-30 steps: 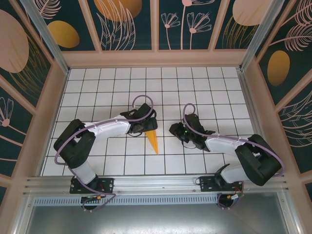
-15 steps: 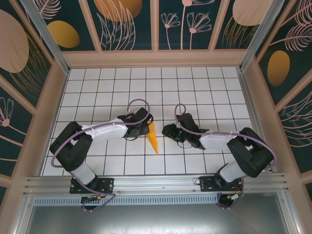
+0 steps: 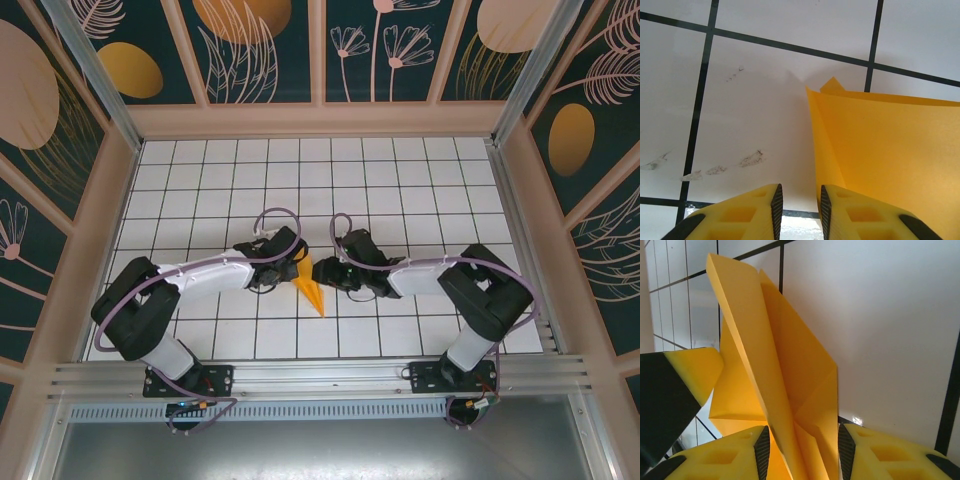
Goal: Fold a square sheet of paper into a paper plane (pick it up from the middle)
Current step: Turn over a paper plane at the center of the table, then pick up the paper plane from the center of the table.
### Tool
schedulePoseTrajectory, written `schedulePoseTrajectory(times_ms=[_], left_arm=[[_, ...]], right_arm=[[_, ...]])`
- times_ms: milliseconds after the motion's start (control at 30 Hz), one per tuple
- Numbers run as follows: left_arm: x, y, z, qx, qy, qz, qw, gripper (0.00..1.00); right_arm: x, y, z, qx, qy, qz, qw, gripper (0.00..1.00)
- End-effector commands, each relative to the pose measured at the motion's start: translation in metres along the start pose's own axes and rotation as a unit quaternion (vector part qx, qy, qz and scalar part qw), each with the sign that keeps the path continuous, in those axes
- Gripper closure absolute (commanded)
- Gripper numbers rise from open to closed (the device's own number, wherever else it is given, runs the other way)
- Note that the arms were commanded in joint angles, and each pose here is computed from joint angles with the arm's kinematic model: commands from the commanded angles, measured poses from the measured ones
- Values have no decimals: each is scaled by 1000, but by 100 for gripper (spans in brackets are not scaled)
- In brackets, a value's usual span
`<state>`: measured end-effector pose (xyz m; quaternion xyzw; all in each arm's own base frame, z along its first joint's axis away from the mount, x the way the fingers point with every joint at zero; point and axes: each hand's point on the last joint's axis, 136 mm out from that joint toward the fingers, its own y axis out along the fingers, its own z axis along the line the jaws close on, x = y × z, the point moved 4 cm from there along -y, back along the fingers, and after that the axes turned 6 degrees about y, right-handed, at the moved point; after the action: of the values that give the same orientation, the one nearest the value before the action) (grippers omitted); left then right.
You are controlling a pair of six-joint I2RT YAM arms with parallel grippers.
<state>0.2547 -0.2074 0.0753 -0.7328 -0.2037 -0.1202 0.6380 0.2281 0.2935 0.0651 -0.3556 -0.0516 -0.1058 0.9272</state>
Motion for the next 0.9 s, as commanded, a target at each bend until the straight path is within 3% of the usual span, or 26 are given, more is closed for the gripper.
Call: schedulePoseTrajectory(times_ms=[0,867], left_arm=[[4,-6,1,-1,-1,-19,1000,69],[1,-2,-2,-12,5,-14,1000,71]], right_arm=[[0,4,10,15,-15,11,1000,56],[-29,6,17,19,-41,59,997,55]])
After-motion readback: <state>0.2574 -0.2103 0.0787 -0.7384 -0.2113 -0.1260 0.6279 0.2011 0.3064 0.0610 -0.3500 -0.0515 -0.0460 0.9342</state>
